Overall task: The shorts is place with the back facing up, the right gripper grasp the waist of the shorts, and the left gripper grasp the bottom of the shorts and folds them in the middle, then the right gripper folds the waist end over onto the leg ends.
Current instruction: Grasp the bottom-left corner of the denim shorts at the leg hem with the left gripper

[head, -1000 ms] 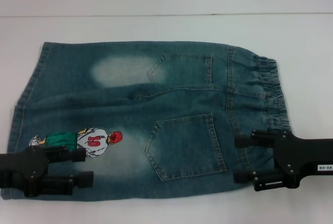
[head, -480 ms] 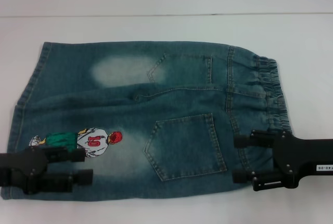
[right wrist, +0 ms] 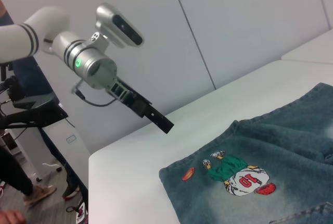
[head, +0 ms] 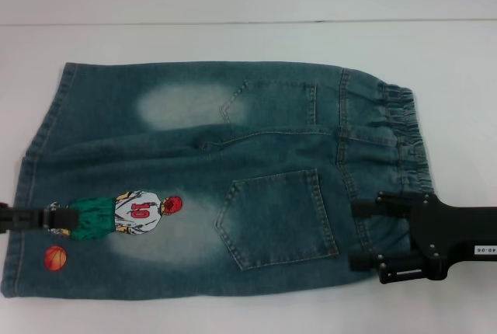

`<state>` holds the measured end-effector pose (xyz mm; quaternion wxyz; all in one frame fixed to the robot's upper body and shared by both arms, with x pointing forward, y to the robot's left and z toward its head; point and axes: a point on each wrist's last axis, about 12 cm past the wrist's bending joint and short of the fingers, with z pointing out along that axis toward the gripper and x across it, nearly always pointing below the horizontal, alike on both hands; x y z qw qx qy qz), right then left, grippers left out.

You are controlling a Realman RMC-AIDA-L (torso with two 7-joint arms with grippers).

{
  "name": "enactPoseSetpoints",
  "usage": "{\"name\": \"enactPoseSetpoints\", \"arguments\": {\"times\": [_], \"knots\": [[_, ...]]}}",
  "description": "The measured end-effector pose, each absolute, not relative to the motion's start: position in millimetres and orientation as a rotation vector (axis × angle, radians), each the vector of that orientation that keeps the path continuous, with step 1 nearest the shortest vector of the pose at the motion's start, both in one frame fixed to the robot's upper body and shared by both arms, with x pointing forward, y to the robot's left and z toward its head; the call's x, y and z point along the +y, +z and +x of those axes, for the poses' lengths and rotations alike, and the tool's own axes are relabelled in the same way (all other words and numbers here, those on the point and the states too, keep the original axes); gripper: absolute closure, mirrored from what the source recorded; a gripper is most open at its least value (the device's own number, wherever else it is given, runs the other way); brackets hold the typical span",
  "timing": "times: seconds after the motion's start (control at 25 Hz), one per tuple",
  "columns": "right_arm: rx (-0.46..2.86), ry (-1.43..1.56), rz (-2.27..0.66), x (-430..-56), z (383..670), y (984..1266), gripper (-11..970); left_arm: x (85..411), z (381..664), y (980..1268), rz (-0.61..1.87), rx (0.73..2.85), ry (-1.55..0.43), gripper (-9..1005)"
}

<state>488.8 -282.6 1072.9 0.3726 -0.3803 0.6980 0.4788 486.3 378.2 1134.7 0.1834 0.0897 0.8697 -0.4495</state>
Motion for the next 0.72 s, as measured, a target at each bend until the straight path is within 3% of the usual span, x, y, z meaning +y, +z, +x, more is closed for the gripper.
{"name": "enactPoseSetpoints", "arguments": {"times": [0.36,0.72], "knots": [[1.765,1.214,-0.994,-281.5,489.0,1073.3,4,391.7,483.3,1125.5,-0.022,2.718,-1.170,121],[1.741,1.196,-1.009,-280.2,488.8,1072.7,4,404.6,486.7,1114.4,-0.181,2.829,-0.963,121]]}}
